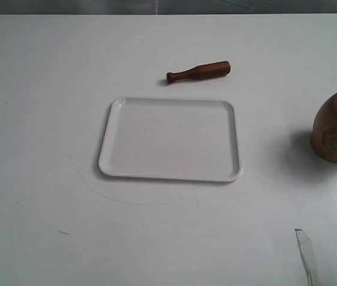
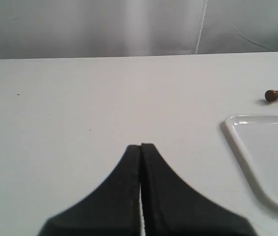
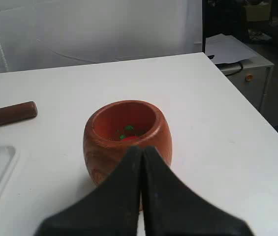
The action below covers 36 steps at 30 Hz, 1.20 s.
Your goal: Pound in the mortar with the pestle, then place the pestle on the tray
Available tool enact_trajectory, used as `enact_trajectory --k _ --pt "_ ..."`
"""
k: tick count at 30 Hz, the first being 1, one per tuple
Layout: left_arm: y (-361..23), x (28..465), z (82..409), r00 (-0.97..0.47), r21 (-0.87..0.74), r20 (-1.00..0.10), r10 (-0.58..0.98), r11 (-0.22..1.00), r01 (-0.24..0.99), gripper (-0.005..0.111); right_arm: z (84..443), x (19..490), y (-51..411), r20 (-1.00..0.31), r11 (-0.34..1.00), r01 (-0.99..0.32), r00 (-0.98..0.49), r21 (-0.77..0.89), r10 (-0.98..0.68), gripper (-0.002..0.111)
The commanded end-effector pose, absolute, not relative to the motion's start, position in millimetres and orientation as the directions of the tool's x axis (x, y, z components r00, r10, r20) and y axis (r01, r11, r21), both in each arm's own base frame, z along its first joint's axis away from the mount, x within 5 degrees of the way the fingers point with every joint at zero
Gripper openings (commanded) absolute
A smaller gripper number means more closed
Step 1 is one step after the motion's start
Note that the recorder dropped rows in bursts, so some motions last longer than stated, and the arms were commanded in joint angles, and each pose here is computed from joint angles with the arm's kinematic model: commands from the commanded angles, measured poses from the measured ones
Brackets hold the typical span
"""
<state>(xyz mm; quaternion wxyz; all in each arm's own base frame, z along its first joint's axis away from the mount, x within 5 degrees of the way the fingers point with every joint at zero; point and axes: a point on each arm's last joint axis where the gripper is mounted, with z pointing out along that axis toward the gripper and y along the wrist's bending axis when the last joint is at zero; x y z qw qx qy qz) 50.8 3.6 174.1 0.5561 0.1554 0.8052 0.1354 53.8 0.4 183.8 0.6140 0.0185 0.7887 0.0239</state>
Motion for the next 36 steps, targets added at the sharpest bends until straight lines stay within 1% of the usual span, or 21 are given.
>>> enact_trajectory --k 1,11,13,15,16,19,23,25,27,31,32,33,34,35,36 --pt "2.9 50.9 174.2 -0.328 0.378 -0.861 0.39 0.92 0.103 0.0 183.2 53.8 -0.1 -0.969 0.999 0.005 -0.242 0.05 0.049 0.0" --pt "2.9 50.9 174.2 -0.328 0.378 -0.861 0.39 0.92 0.103 0.0 183.2 53.8 -0.1 -0.969 0.999 0.004 -0.242 0.045 0.044 0.0" --pt "2.9 50.9 174.2 -0.328 0.378 -0.861 0.39 0.92 0.103 0.0 187.6 54.7 -1.4 -0.98 0.999 0.001 -0.194 -0.033 -0.032 0.0" --pt "2.9 50.9 174.2 -0.328 0.378 -0.861 0.39 0.92 0.103 0.0 198.1 56.2 -0.3 -0.997 1.0 -0.006 -0.079 -0.023 -0.023 0.0" --pt "2.9 50.9 174.2 -0.328 0.378 -0.861 0.39 0.92 0.103 0.0 205.9 56.5 0.9 -0.998 0.998 -0.018 0.006 0.056 0.056 0.0" --pt "2.9 50.9 174.2 -0.328 0.378 -0.861 0.39 0.92 0.103 0.0 220.7 55.2 0.1 -0.955 0.968 -0.051 0.163 0.244 0.249 0.0" --pt "2.9 50.9 174.2 -0.328 0.378 -0.861 0.39 0.92 0.103 0.0 236.2 51.0 -5.5 -0.864 0.925 -0.082 0.334 0.371 0.376 0.0" --pt "2.9 50.9 174.2 -0.328 0.378 -0.861 0.39 0.92 0.103 0.0 242.4 48.0 -10.8 -0.775 0.869 -0.11 0.409 0.482 0.482 0.0" --pt "2.9 50.9 174.2 -0.328 0.378 -0.861 0.39 0.92 0.103 0.0 244.7 46.2 -15.6 -0.689 0.803 -0.135 0.442 0.581 0.574 0.0" --pt "2.9 50.9 174.2 -0.328 0.378 -0.861 0.39 0.92 0.103 0.0 246.7 45.4 -14.3 -0.649 0.771 -0.184 0.442 0.61 0.619 0.0" --pt "2.9 50.9 174.2 -0.328 0.378 -0.861 0.39 0.92 0.103 0.0 251.8 42.8 -12.5 -0.65 0.799 -0.216 0.481 0.562 0.588 0.0" --pt "2.9 50.9 174.2 -0.328 0.378 -0.861 0.39 0.92 0.103 0.0 259.9 38.0 -8.2 -0.662 0.858 -0.25 0.552 0.449 0.508 0.0" --pt "2.9 50.9 174.2 -0.328 0.378 -0.861 0.39 0.92 0.103 0.0 269.1 30.4 -0.7 -0.658 0.923 -0.27 0.647 0.275 0.385 0.0" --pt "2.9 50.9 174.2 -0.328 0.378 -0.861 0.39 0.92 0.103 0.0 274.0 25.9 7.4 -0.65 0.958 -0.263 0.709 0.116 0.274 0.0" --pt "2.9 50.9 174.2 -0.328 0.378 -0.861 0.39 0.92 0.103 0.0 280.5 23.3 14.4 -0.627 0.973 -0.23 0.762 -0.027 0.162 0.0"
